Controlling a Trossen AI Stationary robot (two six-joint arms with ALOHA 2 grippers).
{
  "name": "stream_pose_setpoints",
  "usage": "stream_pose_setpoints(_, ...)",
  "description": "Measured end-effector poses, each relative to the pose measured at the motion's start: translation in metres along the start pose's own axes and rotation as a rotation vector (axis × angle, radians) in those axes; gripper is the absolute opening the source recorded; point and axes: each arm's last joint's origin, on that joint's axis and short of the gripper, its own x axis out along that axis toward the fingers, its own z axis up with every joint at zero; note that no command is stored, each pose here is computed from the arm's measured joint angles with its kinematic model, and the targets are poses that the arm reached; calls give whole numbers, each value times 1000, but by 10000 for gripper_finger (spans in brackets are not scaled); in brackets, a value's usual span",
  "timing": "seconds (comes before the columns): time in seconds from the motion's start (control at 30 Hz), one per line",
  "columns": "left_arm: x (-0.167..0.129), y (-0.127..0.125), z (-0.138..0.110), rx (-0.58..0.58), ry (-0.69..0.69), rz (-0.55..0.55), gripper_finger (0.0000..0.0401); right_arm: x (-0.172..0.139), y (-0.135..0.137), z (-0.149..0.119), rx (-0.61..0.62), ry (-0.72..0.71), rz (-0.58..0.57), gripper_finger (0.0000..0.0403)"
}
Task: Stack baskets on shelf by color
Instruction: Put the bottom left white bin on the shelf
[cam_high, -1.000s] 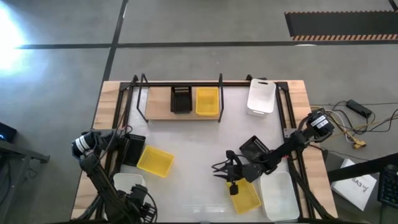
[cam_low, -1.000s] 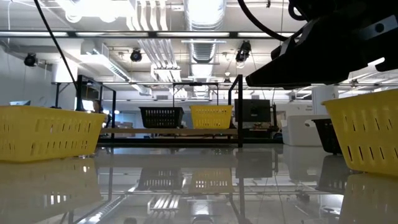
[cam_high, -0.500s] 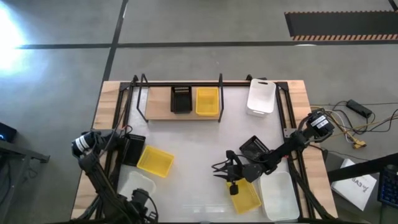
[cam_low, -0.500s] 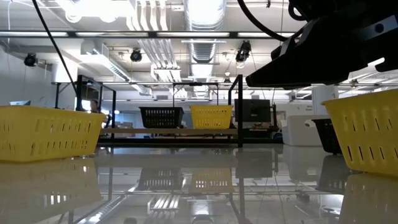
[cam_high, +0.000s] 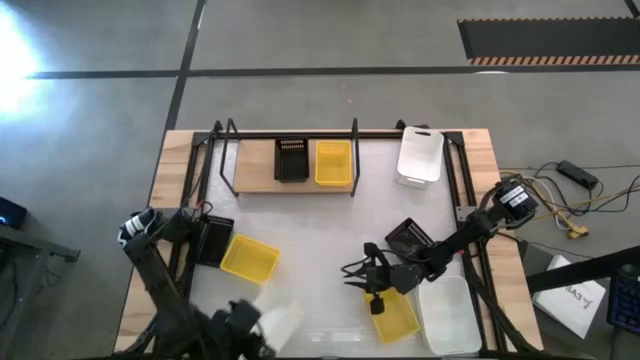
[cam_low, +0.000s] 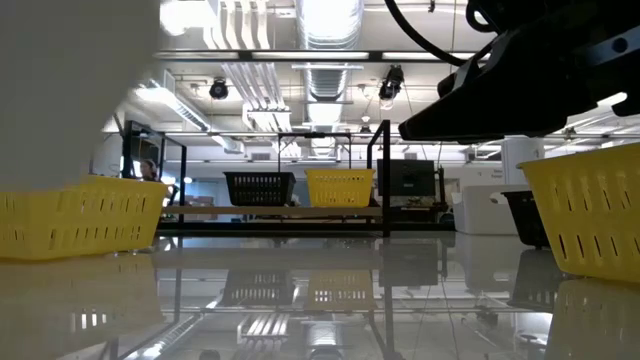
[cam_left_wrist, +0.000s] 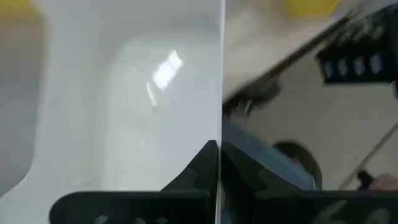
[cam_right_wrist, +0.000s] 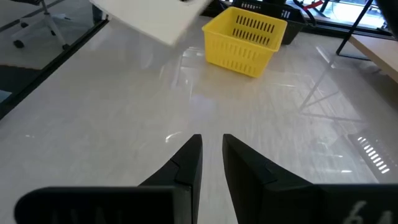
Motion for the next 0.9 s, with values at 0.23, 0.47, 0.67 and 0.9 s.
stream_pose_setpoints(0.23, 2, -8, 75, 167, -158, 115, 0, -2, 3, -1, -5, 2, 10, 57)
stream_pose_setpoints(0.47, 6, -3, 136, 252, -250, 205, 0, -4, 8, -1, -12, 2, 24, 57)
stream_pose_setpoints(0.67, 47, 7, 183, 302, -333, 329, 0, -5, 11, -2, -17, 4, 34, 57)
stream_pose_setpoints(0.9, 110, 23, 208, 287, -335, 302, 0, -12, 23, -5, -9, 17, 66, 56)
